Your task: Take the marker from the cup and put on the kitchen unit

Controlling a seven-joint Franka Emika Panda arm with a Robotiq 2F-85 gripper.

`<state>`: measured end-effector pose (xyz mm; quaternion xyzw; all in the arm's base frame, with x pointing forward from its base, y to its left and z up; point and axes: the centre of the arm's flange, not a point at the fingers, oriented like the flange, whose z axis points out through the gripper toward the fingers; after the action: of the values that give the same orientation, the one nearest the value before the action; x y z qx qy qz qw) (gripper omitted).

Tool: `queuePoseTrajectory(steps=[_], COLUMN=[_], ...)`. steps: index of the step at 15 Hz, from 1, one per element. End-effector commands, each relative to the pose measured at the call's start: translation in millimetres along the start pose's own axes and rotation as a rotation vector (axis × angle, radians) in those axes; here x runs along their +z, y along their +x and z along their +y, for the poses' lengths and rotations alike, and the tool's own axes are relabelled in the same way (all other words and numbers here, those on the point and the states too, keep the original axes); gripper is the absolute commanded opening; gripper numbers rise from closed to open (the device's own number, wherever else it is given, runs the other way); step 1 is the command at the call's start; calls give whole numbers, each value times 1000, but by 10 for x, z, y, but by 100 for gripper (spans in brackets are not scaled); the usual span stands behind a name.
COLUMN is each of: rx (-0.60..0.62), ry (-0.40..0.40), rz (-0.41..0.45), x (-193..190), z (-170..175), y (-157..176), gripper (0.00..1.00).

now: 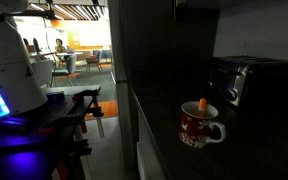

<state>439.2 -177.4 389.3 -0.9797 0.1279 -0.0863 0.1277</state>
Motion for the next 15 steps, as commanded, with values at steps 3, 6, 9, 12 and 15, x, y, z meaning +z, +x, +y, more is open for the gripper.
queuePoseTrajectory(steps=[3,6,9,12,15], rx=[0,0,-57,-207,-377], ry=[0,0,-14,-44,-89], rz=[1,1,2,-6,-1], x=[-5,-5,39,150,351], z=[-1,-1,30,41,24], y=[4,4,73,161,277], gripper=[100,100,100,100,100])
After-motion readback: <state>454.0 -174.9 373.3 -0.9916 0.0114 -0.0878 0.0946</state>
